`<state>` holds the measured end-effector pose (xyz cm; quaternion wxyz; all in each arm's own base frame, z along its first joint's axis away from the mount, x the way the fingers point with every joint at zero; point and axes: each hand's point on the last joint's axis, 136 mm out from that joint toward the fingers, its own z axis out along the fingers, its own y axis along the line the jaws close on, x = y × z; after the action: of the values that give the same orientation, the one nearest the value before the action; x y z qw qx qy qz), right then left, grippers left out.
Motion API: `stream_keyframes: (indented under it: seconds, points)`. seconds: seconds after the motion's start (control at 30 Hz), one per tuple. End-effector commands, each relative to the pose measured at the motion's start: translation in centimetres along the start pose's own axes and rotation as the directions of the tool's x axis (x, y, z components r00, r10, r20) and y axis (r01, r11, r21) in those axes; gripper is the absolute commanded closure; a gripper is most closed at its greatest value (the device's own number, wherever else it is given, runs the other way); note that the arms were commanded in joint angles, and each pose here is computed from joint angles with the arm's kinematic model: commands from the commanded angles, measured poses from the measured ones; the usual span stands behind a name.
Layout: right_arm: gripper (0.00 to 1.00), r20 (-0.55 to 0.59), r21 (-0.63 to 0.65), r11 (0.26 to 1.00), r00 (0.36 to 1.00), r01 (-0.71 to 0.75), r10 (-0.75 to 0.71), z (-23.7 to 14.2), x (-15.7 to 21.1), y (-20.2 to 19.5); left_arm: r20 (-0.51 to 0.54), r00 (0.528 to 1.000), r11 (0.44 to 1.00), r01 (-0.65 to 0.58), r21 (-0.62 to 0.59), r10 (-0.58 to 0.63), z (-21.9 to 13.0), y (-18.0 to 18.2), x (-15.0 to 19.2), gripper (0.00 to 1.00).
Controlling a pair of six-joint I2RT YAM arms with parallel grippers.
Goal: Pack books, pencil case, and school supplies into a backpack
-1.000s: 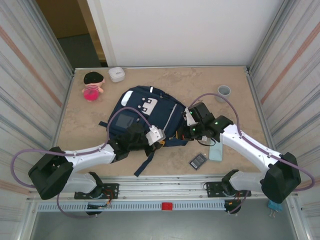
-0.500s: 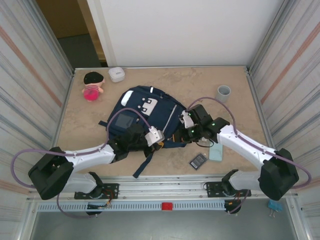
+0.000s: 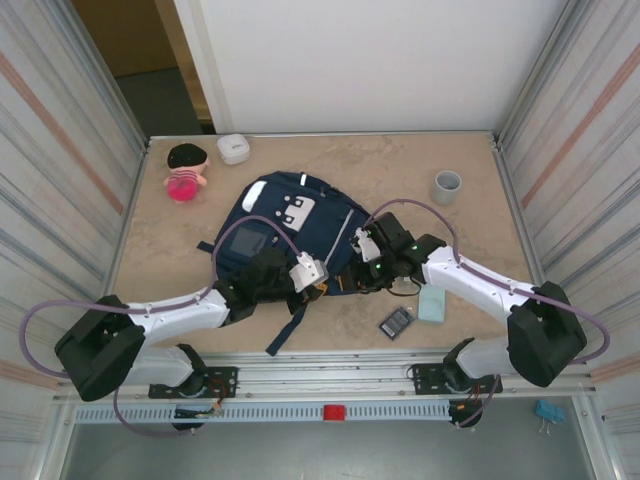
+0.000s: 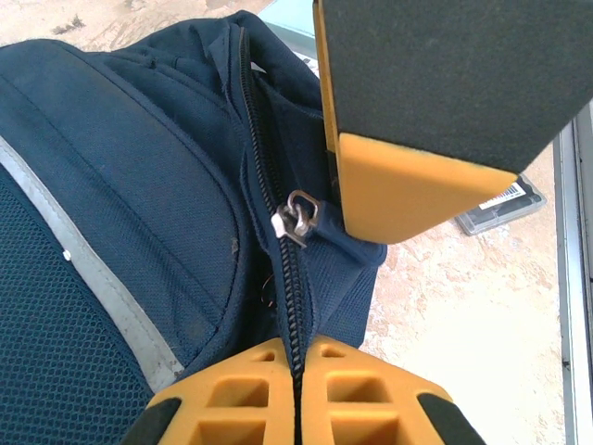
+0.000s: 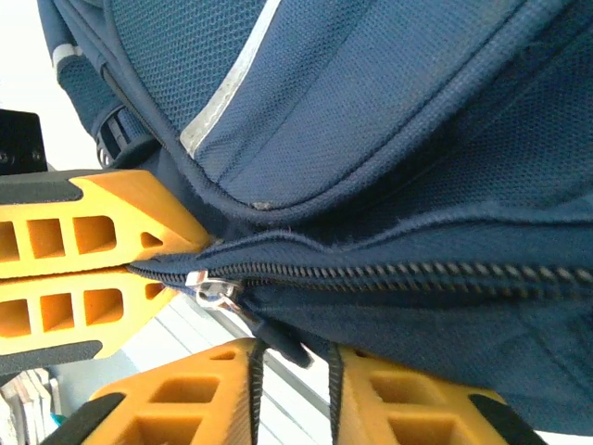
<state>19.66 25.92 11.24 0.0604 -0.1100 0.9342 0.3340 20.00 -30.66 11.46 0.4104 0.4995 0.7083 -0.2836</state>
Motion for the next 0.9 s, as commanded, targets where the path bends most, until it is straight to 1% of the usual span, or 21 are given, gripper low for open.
stream_keyframes:
  seconds: [0.0, 0.13, 0.23, 0.27, 0.4, 0.47, 0.5, 0.63, 0.7, 0.8, 0.87]
  points:
    - [0.69, 0.027, -0.02, 0.999, 0.999, 0.038, -0.038, 0.1, -1.0, 0.9, 0.139, 0.99, 0.999, -0.038, -0.003, 0.038, -0.9, 0.2, -3.8, 0.95]
    - [0.65, 0.047, -0.042, 0.998, 0.998, 0.049, -0.047, 0.0, -1.4, 1.7, 0.142, 0.989, 0.999, -0.037, 0.004, 0.036, -0.8, 0.1, -3.8, 0.95]
    - [0.65, 0.061, -0.046, 0.998, 0.997, 0.044, -0.041, 0.2, -1.8, 2.0, 0.15, 0.988, 0.999, -0.036, 0.012, 0.034, -0.7, 0.1, -4.0, 0.95]
    - [0.66, 0.062, -0.044, 0.998, 0.997, 0.04, -0.038, 0.4, -1.9, 2.0, 0.151, 0.988, 0.999, -0.034, 0.015, 0.032, -0.7, 0.0, -4.0, 0.95]
    - [0.86, 0.064, 0.021, 0.999, 0.997, 0.03, -0.031, 0.7, -2.1, 1.5, 0.144, 0.989, 0.999, -0.033, 0.009, 0.032, -0.6, 0.1, -3.9, 0.95]
    - [0.96, 0.072, 0.061, 0.998, 0.997, 0.024, -0.028, 0.2, -2.2, 1.0, 0.116, 0.993, 0.999, -0.025, -0.021, 0.028, -0.6, 0.7, -3.4, 0.95]
    - [0.99, 0.083, 0.093, 0.996, 0.996, 0.015, -0.023, -0.3, -2.3, 0.5, 0.091, 0.996, 0.999, -0.023, -0.041, 0.027, -0.6, 1.0, -2.9, 0.95]
    - [1.0, 0.11, 0.238, 0.971, 0.994, -0.034, 0.007, -3.1, -2.2, -2.5, -0.018, 0.999, 0.994, -0.03, -0.109, 0.028, -0.9, 2.0, -0.7, 0.96]
    - [1.0, 0.113, 0.291, 0.956, 0.994, -0.04, 0.007, -4.6, -2.1, -3.5, -0.063, 0.998, 0.991, -0.033, -0.129, 0.025, -1.0, 2.3, 0.3, 0.96]
    - [1.0, 0.098, 0.343, 0.939, 0.995, -0.031, -0.002, -5.7, -1.9, -4.2, -0.104, 0.994, 0.99, -0.037, -0.133, 0.023, -1.1, 2.3, 1.3, 0.96]
    - [1.0, 0.082, 0.365, 0.93, 0.997, -0.028, -0.002, -5.8, -1.8, -4.5, -0.11, 0.994, 0.991, -0.037, -0.13, 0.023, -1.1, 2.3, 1.5, 0.96]
